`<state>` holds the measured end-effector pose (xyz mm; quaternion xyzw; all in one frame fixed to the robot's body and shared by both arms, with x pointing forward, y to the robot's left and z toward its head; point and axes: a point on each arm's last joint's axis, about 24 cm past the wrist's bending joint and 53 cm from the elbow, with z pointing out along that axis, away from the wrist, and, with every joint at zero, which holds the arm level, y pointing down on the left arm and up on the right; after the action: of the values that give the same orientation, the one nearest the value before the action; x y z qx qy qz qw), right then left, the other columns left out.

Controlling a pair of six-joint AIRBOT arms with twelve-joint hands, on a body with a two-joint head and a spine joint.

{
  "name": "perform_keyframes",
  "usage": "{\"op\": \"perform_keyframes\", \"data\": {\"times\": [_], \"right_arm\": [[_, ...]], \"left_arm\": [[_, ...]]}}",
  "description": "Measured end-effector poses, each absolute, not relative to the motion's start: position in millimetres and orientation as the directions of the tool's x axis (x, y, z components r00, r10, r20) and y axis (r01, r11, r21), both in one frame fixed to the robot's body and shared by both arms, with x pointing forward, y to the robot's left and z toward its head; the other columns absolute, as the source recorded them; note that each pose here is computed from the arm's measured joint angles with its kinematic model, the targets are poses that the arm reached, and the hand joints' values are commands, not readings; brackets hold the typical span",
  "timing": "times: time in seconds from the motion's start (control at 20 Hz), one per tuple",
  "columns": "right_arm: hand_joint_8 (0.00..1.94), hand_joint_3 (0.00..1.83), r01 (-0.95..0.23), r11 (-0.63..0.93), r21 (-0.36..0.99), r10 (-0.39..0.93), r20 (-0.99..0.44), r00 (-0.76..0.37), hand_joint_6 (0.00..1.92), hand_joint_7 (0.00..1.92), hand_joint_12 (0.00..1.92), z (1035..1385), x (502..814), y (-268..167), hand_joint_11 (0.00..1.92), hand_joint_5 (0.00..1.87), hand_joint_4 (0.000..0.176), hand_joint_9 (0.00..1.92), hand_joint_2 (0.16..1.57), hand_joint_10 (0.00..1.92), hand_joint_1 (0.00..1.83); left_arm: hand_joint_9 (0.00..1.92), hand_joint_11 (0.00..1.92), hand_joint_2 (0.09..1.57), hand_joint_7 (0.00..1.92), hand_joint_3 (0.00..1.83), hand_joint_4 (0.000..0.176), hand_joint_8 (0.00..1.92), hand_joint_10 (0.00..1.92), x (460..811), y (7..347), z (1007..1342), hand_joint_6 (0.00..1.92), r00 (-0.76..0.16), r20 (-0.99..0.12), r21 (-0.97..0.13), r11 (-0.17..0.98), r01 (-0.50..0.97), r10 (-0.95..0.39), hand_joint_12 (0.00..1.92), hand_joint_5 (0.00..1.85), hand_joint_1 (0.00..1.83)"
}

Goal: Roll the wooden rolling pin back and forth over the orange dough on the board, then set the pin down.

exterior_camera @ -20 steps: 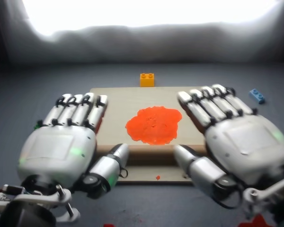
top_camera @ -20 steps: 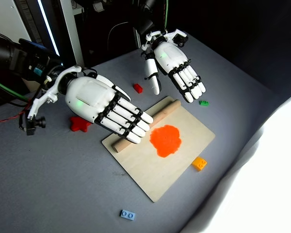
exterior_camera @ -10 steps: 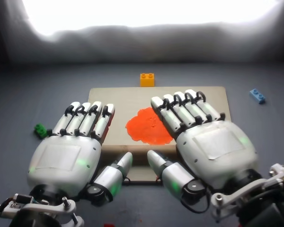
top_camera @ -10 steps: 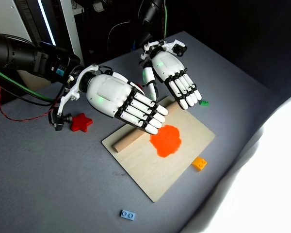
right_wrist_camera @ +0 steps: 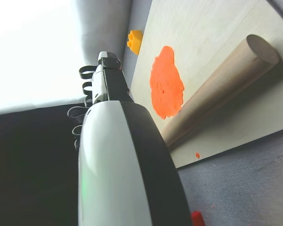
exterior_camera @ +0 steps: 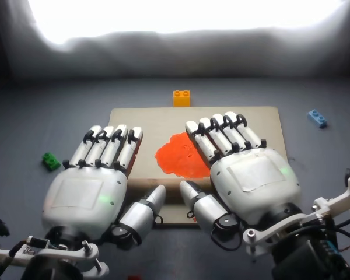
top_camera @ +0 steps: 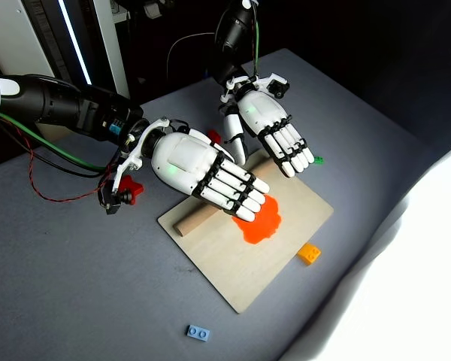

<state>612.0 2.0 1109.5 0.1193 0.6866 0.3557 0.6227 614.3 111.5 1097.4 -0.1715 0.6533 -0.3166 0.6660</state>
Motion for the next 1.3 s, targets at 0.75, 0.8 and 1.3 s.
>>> {"op": "perform_keyframes", "data": {"times": [0.75,0.8,1.3], "right_arm": [[0.01,0.01,-0.271,0.744,0.611,0.563,-0.791,-0.239,0.01,0.02,0.00,1081.4,613.4,10.4,0.00,0.02,0.000,0.00,1.50,0.00,0.00],[0.01,0.01,-0.272,0.745,0.610,0.562,-0.792,-0.237,0.01,0.02,0.00,1081.6,613.8,10.2,0.00,0.02,0.000,0.00,1.49,0.00,0.00],[0.01,0.01,-0.275,0.748,0.604,0.552,-0.796,-0.248,0.02,0.06,0.00,1078.1,616.0,11.2,0.00,0.05,0.000,0.00,1.50,0.00,0.00]], "left_arm": [[0.00,0.00,1.43,0.00,0.03,0.000,0.00,0.00,620.1,93.1,1073.1,0.00,-0.107,-0.738,-0.671,0.705,0.231,-0.667,0.00,0.00,0.00],[0.00,0.00,1.43,0.00,0.02,0.000,0.00,0.00,620.8,93.2,1072.4,0.00,-0.106,-0.736,-0.673,0.704,0.229,-0.669,0.00,0.00,0.00],[0.00,0.00,1.43,0.00,0.02,0.000,0.00,0.00,623.0,83.8,1064.3,0.00,-0.123,-0.722,-0.688,0.688,0.231,-0.681,0.00,0.00,0.00]]}}
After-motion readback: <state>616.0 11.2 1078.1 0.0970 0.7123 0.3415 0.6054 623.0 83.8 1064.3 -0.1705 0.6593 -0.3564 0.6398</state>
